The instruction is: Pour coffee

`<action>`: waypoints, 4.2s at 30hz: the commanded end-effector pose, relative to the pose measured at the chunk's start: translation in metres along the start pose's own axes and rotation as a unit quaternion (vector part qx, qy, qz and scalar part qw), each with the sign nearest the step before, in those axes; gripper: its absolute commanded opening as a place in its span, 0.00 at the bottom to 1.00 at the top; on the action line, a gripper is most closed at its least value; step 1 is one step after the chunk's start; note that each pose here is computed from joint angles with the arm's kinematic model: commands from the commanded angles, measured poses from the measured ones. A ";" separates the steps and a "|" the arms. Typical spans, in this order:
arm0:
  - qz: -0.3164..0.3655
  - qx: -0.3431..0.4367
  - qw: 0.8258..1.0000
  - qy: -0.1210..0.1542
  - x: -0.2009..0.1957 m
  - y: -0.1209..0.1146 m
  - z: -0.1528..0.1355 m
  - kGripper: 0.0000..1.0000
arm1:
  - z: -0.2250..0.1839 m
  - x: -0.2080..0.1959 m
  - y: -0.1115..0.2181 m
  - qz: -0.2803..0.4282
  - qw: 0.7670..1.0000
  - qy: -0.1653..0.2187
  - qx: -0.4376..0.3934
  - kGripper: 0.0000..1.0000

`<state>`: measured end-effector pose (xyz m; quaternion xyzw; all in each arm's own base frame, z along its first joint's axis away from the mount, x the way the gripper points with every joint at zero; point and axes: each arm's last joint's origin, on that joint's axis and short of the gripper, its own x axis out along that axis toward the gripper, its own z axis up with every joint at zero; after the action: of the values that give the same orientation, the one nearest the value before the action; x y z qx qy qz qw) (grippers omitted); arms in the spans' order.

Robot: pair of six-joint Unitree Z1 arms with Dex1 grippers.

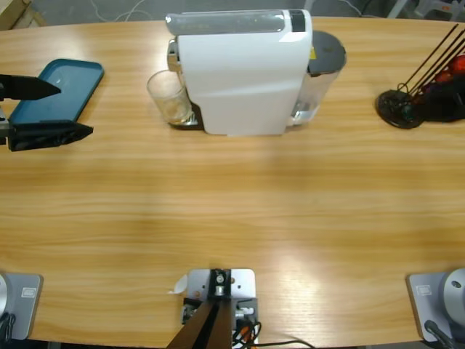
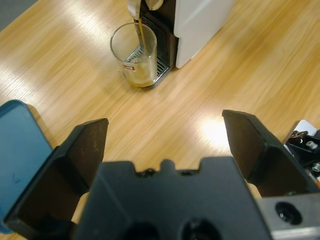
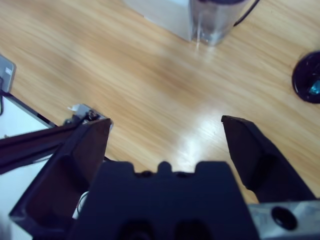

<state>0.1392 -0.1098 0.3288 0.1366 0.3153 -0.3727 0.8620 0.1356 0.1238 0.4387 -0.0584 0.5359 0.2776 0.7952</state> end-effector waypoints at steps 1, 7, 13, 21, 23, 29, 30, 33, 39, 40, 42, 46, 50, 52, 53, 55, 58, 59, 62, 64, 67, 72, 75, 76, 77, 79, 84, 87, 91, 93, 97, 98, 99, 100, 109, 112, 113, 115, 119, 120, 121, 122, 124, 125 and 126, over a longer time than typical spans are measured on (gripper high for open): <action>-0.017 0.017 1.000 0.013 0.008 -0.007 -0.003 0.99 | -0.052 0.011 -0.007 0.037 0.984 -0.117 -0.133 1.00; -0.015 0.015 1.000 0.001 0.002 -0.007 -0.001 1.00 | -0.068 0.052 -0.013 0.069 0.975 -0.119 -0.172 1.00; -0.025 0.021 0.999 -0.023 -0.008 -0.009 0.006 0.99 | -0.060 0.052 -0.015 0.066 0.970 -0.146 -0.180 1.00; -0.025 0.010 0.999 -0.018 -0.007 -0.009 0.002 1.00 | -0.056 0.060 -0.022 0.079 0.967 -0.171 -0.172 1.00; -0.025 0.010 0.999 -0.022 -0.009 -0.009 0.004 1.00 | -0.052 0.062 -0.022 0.074 0.964 -0.173 -0.186 1.00; -0.043 0.014 0.999 -0.022 -0.018 -0.013 0.001 0.99 | -0.057 0.070 -0.025 0.064 0.964 -0.167 -0.196 1.00; -0.043 0.014 0.999 -0.023 -0.019 -0.013 0.001 0.99 | -0.059 0.071 -0.025 0.064 0.964 -0.167 -0.197 1.00; -0.043 0.016 0.999 -0.025 -0.019 -0.013 0.002 1.00 | -0.059 0.074 -0.026 0.063 0.963 -0.169 -0.199 1.00; -0.061 0.018 0.997 -0.037 -0.021 -0.015 0.005 1.00 | -0.046 0.071 -0.022 0.067 0.959 -0.194 -0.197 1.00; -0.062 0.018 0.997 -0.036 -0.020 -0.015 0.004 1.00 | -0.046 0.071 -0.022 0.067 0.959 -0.194 -0.197 1.00; -0.063 0.017 0.997 -0.032 -0.019 -0.015 0.003 1.00 | -0.047 0.072 -0.022 0.068 0.959 -0.193 -0.195 1.00; -0.057 0.015 0.998 -0.021 -0.015 -0.014 0.001 1.00 | -0.048 0.072 -0.023 0.063 0.960 -0.191 -0.192 1.00; -0.051 0.014 0.998 -0.024 -0.016 -0.014 0.003 1.00 | -0.050 0.071 -0.024 0.052 0.959 -0.195 -0.197 1.00; -0.051 0.015 0.998 -0.027 -0.018 -0.013 0.006 1.00 | -0.050 0.070 -0.024 0.052 0.959 -0.197 -0.198 1.00; -0.050 0.014 0.998 -0.028 -0.018 -0.013 0.007 1.00 | -0.050 0.070 -0.024 0.052 0.959 -0.197 -0.198 1.00; -0.050 0.014 0.998 -0.028 -0.018 -0.013 0.007 1.00 | -0.051 0.070 -0.024 0.052 0.959 -0.198 -0.198 1.00; -0.050 0.013 0.998 -0.023 -0.017 -0.013 0.005 1.00 | -0.052 0.068 -0.024 0.051 0.958 -0.200 -0.198 1.00; -0.050 0.012 0.998 -0.023 -0.017 -0.013 0.004 1.00 | -0.053 0.067 -0.024 0.051 0.958 -0.202 -0.198 1.00; -0.050 0.011 0.998 -0.024 -0.018 -0.013 0.004 1.00 | -0.055 0.066 -0.025 0.051 0.957 -0.205 -0.199 1.00; -0.050 0.011 0.998 -0.023 -0.017 -0.013 0.004 1.00 | -0.056 0.065 -0.025 0.050 0.957 -0.207 -0.199 1.00; -0.048 0.011 0.999 -0.019 -0.015 -0.012 0.004 1.00 | -0.057 0.065 -0.025 0.049 0.957 -0.207 -0.198 1.00; -0.045 0.009 0.999 -0.014 -0.013 -0.012 0.001 1.00 | -0.060 0.067 -0.026 0.049 0.958 -0.203 -0.198 1.00; -0.045 0.008 0.999 -0.014 -0.014 -0.012 -0.001 1.00 | -0.060 0.067 -0.026 0.048 0.958 -0.203 -0.198 1.00; -0.045 0.007 0.999 -0.014 -0.014 -0.012 -0.001 1.00 | -0.060 0.067 -0.026 0.048 0.958 -0.203 -0.198 1.00; -0.044 0.007 0.999 -0.015 -0.014 -0.012 -0.001 1.00 | -0.060 0.067 -0.026 0.048 0.958 -0.204 -0.198 1.00; -0.045 0.007 0.999 -0.016 -0.014 -0.012 0.000 1.00 | -0.060 0.067 -0.026 0.048 0.957 -0.205 -0.198 1.00; -0.044 0.008 0.999 -0.016 -0.015 -0.012 0.000 1.00 | -0.060 0.067 -0.026 0.048 0.957 -0.204 -0.198 1.00; -0.044 0.008 0.999 -0.017 -0.016 -0.012 -0.001 1.00 | -0.061 0.067 -0.026 0.049 0.958 -0.204 -0.198 1.00; -0.044 0.008 0.999 -0.018 -0.017 -0.013 -0.003 1.00 | -0.061 0.067 -0.026 0.047 0.958 -0.204 -0.198 1.00; -0.045 0.006 0.999 -0.018 -0.017 -0.013 -0.003 1.00 | -0.062 0.067 -0.027 0.045 0.958 -0.205 -0.198 1.00; -0.045 0.005 0.999 -0.018 -0.016 -0.013 -0.002 1.00 | -0.065 0.067 -0.027 0.045 0.958 -0.205 -0.198 1.00; -0.046 0.006 0.999 -0.018 -0.016 -0.013 -0.002 1.00 | -0.065 0.067 -0.027 0.045 0.957 -0.205 -0.198 1.00; -0.049 0.006 0.999 -0.019 -0.017 -0.013 -0.002 1.00 | -0.065 0.067 -0.027 0.045 0.957 -0.205 -0.198 1.00; -0.050 0.006 0.999 -0.019 -0.017 -0.013 -0.002 1.00 | -0.065 0.067 -0.027 0.045 0.957 -0.205 -0.198 1.00; -0.049 0.007 0.998 -0.026 -0.020 -0.014 -0.002 1.00 | -0.065 0.067 -0.027 0.044 0.958 -0.205 -0.198 1.00; -0.049 0.008 0.998 -0.026 -0.020 -0.014 -0.001 1.00 | -0.065 0.068 -0.027 0.044 0.958 -0.204 -0.198 1.00; -0.049 0.008 0.998 -0.026 -0.020 -0.014 -0.001 1.00 | -0.065 0.068 -0.027 0.044 0.958 -0.204 -0.198 1.00; -0.049 0.008 0.998 -0.025 -0.020 -0.014 -0.002 1.00 | -0.066 0.067 -0.027 0.044 0.958 -0.205 -0.198 1.00; -0.047 0.008 0.999 -0.024 -0.020 -0.014 -0.003 1.00 | -0.066 0.067 -0.027 0.044 0.958 -0.204 -0.197 1.00; -0.046 0.007 0.999 -0.023 -0.020 -0.013 -0.003 1.00 | -0.065 0.067 -0.027 0.044 0.958 -0.204 -0.197 1.00; -0.044 0.007 0.999 -0.022 -0.020 -0.013 -0.004 1.00 | -0.066 0.067 -0.027 0.044 0.958 -0.205 -0.198 1.00; -0.043 0.007 0.999 -0.020 -0.019 -0.013 -0.004 1.00 | -0.067 0.066 -0.027 0.044 0.957 -0.207 -0.198 1.00; -0.043 0.008 0.999 -0.020 -0.018 -0.013 -0.004 1.00 | -0.068 0.065 -0.028 0.042 0.957 -0.208 -0.198 1.00; -0.043 0.008 0.999 -0.020 -0.018 -0.013 -0.003 1.00 | -0.069 0.066 -0.028 0.042 0.957 -0.207 -0.197 1.00; -0.040 0.007 0.999 -0.020 -0.017 -0.012 -0.002 1.00 | -0.069 0.066 -0.028 0.042 0.957 -0.206 -0.197 1.00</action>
<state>0.1243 -0.1109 0.3475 0.1193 0.2841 -0.4206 0.8533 0.1172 0.1063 0.3546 -0.1283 0.2941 0.4295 0.8442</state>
